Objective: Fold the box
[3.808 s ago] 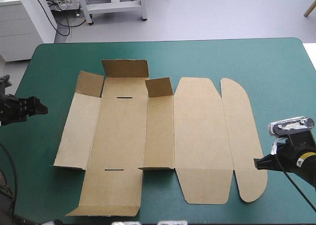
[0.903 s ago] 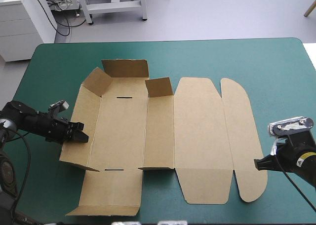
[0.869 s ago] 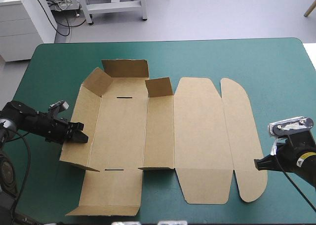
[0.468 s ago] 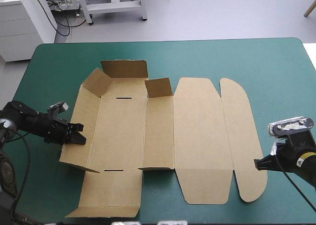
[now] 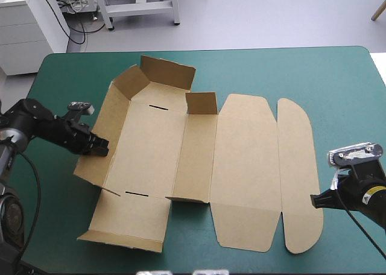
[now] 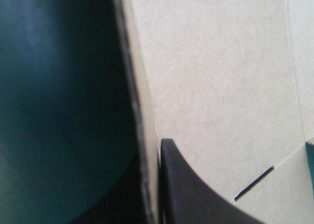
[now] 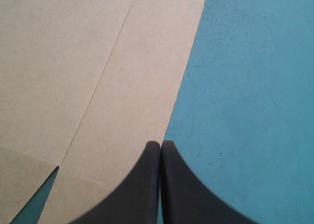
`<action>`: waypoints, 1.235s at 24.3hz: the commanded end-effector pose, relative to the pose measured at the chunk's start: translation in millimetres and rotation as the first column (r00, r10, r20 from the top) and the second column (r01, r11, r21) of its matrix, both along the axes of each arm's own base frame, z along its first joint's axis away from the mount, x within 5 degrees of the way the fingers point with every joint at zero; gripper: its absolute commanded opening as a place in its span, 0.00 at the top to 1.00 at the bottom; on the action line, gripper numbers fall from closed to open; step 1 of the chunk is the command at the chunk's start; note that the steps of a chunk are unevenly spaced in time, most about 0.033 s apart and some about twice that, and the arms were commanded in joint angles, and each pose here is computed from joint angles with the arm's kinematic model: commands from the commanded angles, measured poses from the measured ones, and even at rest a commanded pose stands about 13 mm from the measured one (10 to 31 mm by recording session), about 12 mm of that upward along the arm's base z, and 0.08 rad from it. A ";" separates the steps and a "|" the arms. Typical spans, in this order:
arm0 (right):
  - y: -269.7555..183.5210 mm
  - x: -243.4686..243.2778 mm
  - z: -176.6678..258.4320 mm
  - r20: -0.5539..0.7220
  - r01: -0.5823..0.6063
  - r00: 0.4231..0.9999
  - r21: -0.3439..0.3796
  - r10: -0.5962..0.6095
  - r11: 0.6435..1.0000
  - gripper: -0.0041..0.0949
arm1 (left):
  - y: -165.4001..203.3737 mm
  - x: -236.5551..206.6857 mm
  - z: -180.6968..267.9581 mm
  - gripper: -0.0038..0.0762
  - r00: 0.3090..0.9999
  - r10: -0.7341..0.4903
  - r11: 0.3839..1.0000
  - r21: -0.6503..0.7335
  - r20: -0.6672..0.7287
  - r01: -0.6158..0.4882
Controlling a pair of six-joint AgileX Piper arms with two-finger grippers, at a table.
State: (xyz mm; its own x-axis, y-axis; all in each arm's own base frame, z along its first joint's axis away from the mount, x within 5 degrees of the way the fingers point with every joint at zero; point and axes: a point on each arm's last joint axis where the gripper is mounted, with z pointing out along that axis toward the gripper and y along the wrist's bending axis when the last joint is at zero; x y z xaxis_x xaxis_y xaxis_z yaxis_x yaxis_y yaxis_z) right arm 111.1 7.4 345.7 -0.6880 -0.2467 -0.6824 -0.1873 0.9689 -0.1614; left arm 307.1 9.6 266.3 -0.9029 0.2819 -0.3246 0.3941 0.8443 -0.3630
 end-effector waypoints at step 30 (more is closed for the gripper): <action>-5.2 2.9 12.1 0.087 0.041 0.995 -0.029 -0.038 0.999 0.98 | -193.6 -18.1 122.0 0.96 0.262 -0.821 0.569 0.763 0.507 0.307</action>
